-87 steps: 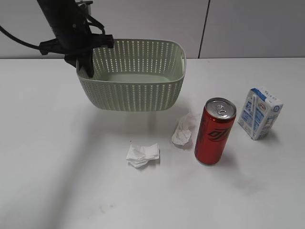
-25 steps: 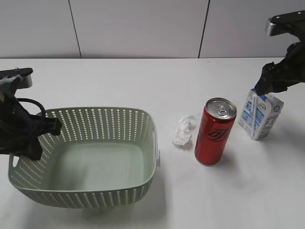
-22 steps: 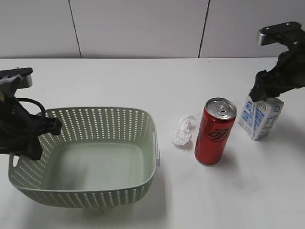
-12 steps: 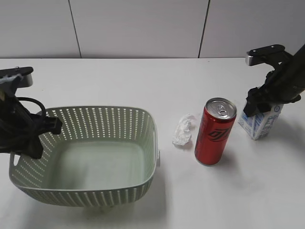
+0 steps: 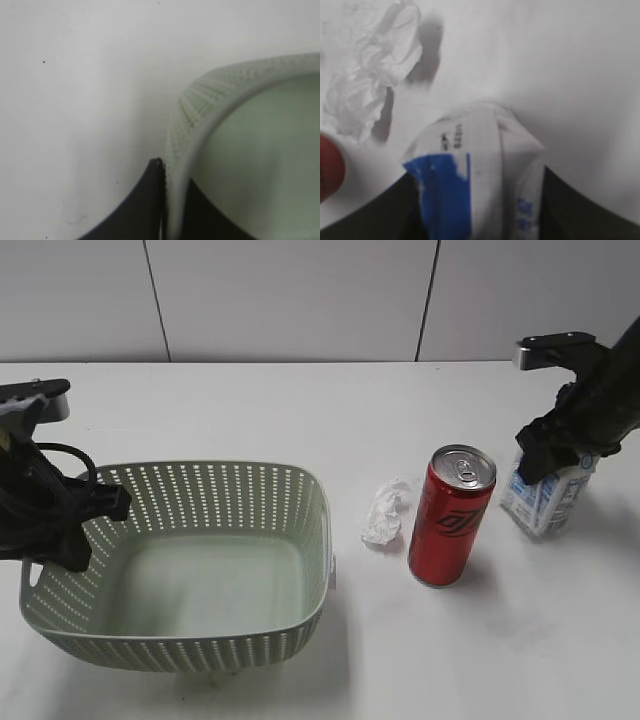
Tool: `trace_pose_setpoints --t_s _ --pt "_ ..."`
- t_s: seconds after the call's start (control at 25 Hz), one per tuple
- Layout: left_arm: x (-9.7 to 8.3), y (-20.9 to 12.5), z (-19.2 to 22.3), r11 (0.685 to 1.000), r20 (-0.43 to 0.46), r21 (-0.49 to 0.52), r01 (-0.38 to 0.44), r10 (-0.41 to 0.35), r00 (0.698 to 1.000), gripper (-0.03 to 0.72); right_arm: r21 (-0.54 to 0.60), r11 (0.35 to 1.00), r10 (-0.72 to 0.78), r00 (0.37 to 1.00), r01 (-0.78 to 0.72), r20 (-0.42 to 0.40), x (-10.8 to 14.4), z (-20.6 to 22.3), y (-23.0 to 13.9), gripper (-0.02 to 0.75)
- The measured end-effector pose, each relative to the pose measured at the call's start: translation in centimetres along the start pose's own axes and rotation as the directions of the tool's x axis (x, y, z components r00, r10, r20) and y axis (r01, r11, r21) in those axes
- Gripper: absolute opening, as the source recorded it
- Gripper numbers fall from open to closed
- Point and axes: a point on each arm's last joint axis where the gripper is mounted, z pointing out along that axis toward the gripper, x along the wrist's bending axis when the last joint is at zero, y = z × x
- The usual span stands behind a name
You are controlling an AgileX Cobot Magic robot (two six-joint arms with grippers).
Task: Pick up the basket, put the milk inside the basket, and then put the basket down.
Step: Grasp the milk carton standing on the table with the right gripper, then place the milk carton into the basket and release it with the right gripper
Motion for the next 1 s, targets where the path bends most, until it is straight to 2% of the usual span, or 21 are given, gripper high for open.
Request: trace_pose_setpoints --t_s 0.16,0.24,0.4,0.52,0.68,0.76,1.0 --pt "0.0 0.0 0.0 1.0 0.0 0.0 0.0 0.0 1.0 0.005 0.053 0.999 0.006 0.999 -0.004 -0.046 0.2 -2.2 1.5 0.328" --pt "0.0 0.0 0.0 1.0 0.0 0.0 -0.004 0.004 1.0 0.005 0.045 0.999 0.02 0.999 -0.018 -0.044 0.3 -3.8 2.2 0.328" --pt "0.0 0.0 0.0 1.0 0.001 -0.003 -0.015 0.015 1.0 0.005 -0.062 0.998 0.012 1.0 -0.011 0.023 0.5 -9.1 2.9 0.328" --pt "0.0 0.0 0.0 1.0 0.002 -0.003 -0.024 0.024 1.0 0.005 -0.163 0.987 0.009 0.999 -0.001 0.048 1.6 -13.9 2.4 0.328" --pt "0.0 0.0 0.0 0.999 0.002 -0.003 -0.035 0.035 0.999 0.005 -0.247 0.965 -0.072 0.995 0.088 0.074 5.7 -18.6 1.3 0.328" --pt "0.0 0.0 0.0 0.999 0.002 -0.003 -0.037 0.037 0.999 0.005 -0.276 0.947 -0.15 0.987 0.162 0.065 8.8 -19.8 0.9 0.328" --pt "0.0 0.0 0.0 0.999 0.003 -0.002 -0.036 0.036 0.999 0.005 -0.33 0.884 -0.363 0.931 0.33 -0.04 18.3 -20.7 -0.7 0.328"
